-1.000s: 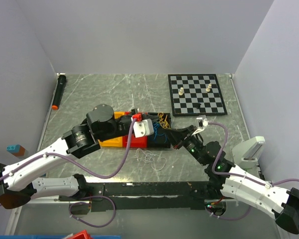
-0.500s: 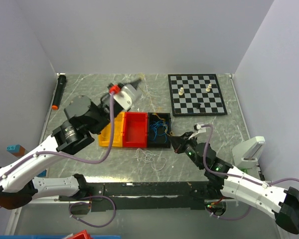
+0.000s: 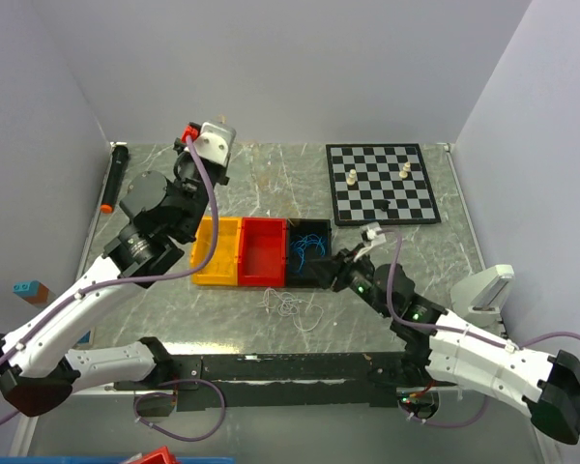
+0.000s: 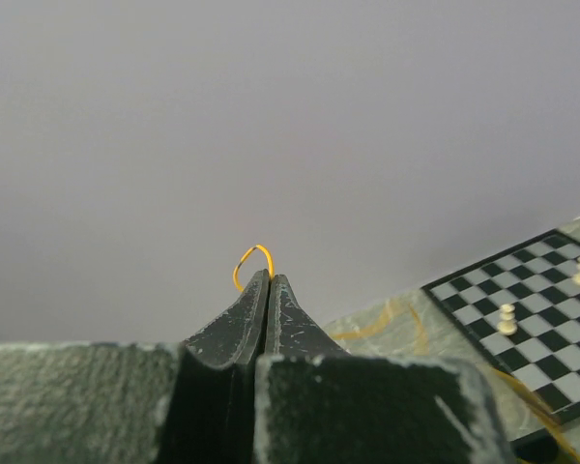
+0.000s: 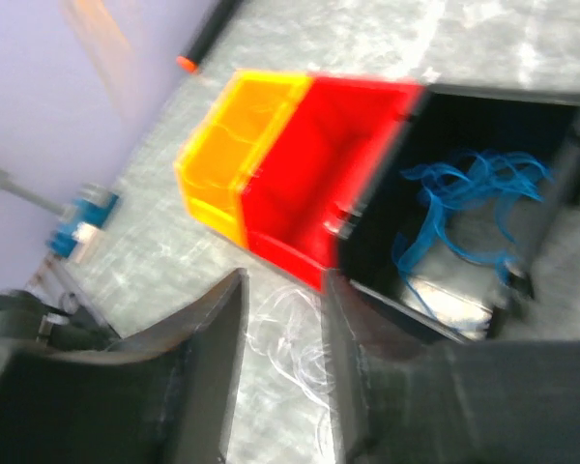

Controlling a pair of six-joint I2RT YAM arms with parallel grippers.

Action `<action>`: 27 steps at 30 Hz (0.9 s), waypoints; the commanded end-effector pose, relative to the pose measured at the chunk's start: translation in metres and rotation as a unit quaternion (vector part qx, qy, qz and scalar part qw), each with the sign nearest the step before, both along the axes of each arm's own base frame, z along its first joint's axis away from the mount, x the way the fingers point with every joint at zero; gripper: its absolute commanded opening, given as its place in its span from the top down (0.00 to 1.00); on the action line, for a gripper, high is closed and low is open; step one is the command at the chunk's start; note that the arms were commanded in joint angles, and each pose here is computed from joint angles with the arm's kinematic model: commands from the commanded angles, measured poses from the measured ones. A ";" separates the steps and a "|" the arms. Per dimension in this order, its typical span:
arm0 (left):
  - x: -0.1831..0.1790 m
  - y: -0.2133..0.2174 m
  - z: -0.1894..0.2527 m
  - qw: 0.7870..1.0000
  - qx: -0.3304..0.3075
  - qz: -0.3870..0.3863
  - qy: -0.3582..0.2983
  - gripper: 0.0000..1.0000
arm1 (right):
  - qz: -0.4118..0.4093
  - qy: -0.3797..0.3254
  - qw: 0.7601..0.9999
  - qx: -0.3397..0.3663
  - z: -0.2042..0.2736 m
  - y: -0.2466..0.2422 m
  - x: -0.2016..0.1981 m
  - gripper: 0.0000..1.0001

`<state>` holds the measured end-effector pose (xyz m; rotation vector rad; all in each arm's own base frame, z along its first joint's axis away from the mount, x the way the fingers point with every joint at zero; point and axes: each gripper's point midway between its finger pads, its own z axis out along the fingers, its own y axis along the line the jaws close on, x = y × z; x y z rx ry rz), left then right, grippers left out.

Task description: Untangle the cables

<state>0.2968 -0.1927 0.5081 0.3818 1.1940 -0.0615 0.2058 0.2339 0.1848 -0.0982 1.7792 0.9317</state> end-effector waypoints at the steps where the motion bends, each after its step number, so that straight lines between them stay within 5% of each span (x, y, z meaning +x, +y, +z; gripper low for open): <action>1: 0.001 0.035 0.011 0.998 -0.049 0.047 -0.007 0.99 | 0.035 -0.046 0.998 0.021 0.058 0.019 0.004 0.41; 4: 0.000 0.043 0.009 0.997 -0.043 0.057 -0.010 0.99 | 0.037 -0.048 0.998 0.016 0.060 0.020 0.004 0.28; 22: 0.005 0.053 -0.170 0.986 0.078 0.081 0.124 0.99 | -0.013 -0.016 1.000 -0.014 0.030 -0.017 -0.004 0.28; 27: 0.010 0.049 -0.175 0.987 0.075 0.077 0.122 0.99 | -0.020 -0.010 1.000 -0.013 0.026 -0.024 -0.007 0.28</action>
